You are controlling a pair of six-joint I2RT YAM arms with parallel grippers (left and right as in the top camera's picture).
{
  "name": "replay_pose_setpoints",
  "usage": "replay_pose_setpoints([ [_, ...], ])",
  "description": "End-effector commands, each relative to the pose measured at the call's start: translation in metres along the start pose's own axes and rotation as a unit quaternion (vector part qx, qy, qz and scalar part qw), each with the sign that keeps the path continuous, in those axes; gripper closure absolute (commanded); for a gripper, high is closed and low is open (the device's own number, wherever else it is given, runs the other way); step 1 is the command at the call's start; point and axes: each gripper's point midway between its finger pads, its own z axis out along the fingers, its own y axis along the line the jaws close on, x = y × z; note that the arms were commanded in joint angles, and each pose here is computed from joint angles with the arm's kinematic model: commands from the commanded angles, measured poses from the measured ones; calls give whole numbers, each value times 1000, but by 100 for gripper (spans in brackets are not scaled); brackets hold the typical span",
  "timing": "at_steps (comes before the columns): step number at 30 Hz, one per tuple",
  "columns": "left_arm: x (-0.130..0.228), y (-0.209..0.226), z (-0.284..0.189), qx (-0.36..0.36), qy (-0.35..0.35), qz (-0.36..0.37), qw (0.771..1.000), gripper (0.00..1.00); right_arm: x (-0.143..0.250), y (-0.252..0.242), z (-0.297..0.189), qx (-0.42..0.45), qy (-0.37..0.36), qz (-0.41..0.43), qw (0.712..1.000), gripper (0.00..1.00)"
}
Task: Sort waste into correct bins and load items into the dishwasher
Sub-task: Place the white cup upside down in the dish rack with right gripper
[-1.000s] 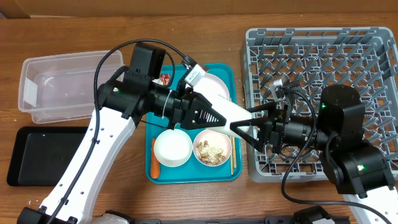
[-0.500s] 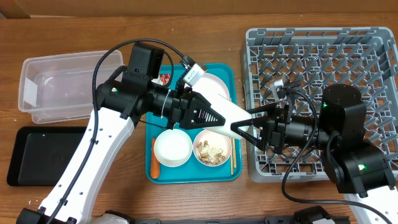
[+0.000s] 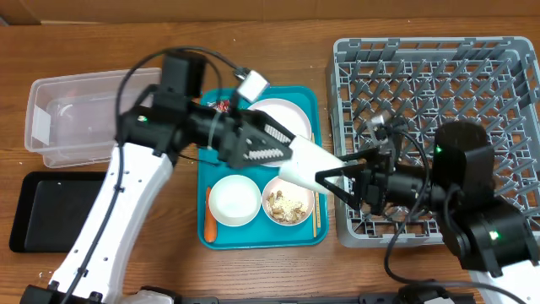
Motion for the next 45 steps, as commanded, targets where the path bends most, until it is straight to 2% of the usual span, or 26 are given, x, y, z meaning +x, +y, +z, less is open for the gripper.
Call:
replay_pose_setpoints([
  [1, -11, -7, -19, -8, -26, -31, 999, 0, -9, -27, -22, 117, -43, -9, 992, 51],
  [4, -14, -11, -29, -17, -41, -22, 999, 0, -1, -53, -42, 207, -43, 29, 977, 51],
  [6, -14, -16, -32, -20, -45, -13, 999, 0, 2, -73, -68, 290, -53, 67, 953, 51],
  [9, -13, -20, -31, -21, -44, -3, 999, 0, -3, -84, -101, 366, -81, 99, 922, 51],
  [15, -13, -22, -31, -20, -44, 0, 999, 0, -4, -103, -150, 466, -107, 151, 865, 49],
  [20, -12, -22, -31, -20, -44, -4, 999, 0, 27, -138, -175, 540, -59, 235, 806, 49],
  [25, -12, -22, -31, -20, -44, -4, 999, 0, 54, -169, -187, 568, 2, 324, 757, 50],
  [31, -12, -22, -31, -20, -44, -4, 999, 0, 74, -200, -181, 559, 76, 396, 725, 51],
  [37, -12, -22, -31, -20, -44, -3, 999, 0, 91, -214, -172, 549, 137, 431, 703, 48],
  [39, -12, -22, -31, -20, -44, -3, 999, 0, 93, -217, -171, 547, 146, 437, 699, 44],
  [40, -12, -22, -31, -20, -44, -3, 999, 0, 94, -218, -170, 547, 148, 438, 698, 38],
  [41, -12, -22, -31, -20, -44, -3, 999, 0, 94, -218, -170, 546, 150, 439, 697, 25],
  [42, -12, -22, -31, -20, -44, -3, 999, 0, 94, -218, -170, 546, 151, 439, 697, 5],
  [43, -12, -22, -31, -20, -44, -3, 999, 0, 94, -219, -170, 546, 150, 439, 698, 0],
  [45, -12, -22, -31, -20, -44, -3, 999, 0, 93, -219, -170, 547, 148, 437, 699, 0],
])
